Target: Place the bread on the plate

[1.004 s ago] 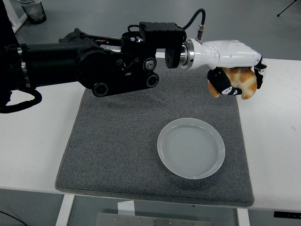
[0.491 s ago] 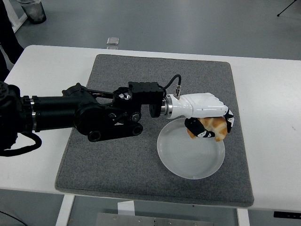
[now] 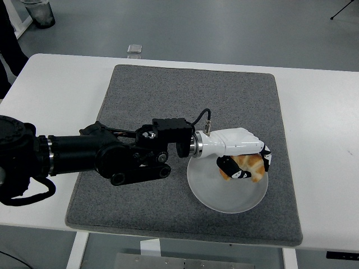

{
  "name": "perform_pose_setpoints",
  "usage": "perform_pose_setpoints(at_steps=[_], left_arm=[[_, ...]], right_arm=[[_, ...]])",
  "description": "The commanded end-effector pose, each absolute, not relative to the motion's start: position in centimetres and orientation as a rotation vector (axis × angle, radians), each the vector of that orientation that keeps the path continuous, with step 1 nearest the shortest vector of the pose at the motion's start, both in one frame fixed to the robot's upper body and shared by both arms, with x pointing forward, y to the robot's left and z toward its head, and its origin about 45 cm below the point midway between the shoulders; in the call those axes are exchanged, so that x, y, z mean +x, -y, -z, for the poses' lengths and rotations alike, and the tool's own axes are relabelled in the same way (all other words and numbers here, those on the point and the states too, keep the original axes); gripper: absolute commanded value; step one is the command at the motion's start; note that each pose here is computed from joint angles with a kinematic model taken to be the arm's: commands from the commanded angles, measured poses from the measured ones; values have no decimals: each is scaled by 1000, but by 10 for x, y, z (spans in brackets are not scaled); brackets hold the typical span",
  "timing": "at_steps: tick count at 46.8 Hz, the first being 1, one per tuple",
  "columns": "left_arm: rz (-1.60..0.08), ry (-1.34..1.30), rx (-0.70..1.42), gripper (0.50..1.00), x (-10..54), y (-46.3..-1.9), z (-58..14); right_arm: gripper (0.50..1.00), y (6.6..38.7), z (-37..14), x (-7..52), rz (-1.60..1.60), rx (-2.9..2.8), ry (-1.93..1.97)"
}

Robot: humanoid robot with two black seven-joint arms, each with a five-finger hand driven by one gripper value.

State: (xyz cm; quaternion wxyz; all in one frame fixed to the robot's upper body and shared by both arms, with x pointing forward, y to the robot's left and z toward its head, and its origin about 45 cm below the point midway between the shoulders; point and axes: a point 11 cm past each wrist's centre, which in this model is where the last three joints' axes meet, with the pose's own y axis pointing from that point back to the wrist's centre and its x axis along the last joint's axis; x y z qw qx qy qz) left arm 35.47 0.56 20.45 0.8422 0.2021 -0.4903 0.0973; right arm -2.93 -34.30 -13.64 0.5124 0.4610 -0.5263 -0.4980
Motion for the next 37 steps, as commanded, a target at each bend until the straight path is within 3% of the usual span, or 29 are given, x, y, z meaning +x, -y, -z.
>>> perform_pose_setpoints(at_steps=[1,18,21,30,37], left_arm=[[-208,1027,427,500,353,-6,-201],[-256,1001,430,500,356,-12,-193],[-267,994,426,576,356,-13,-191],[-275,983,425,700,354,-14,-188],[-274,963,427,741,349,-15,-181]], right_arm=[[952,343,136,-29,1197,1108,1266],[952,343,136,-29,1198,1109,1266],[952,343,136,-29,1197,1108,1266],[952,343,136,-29,1197,1108,1266],[952,343,136,-29,1197,1108,1266]])
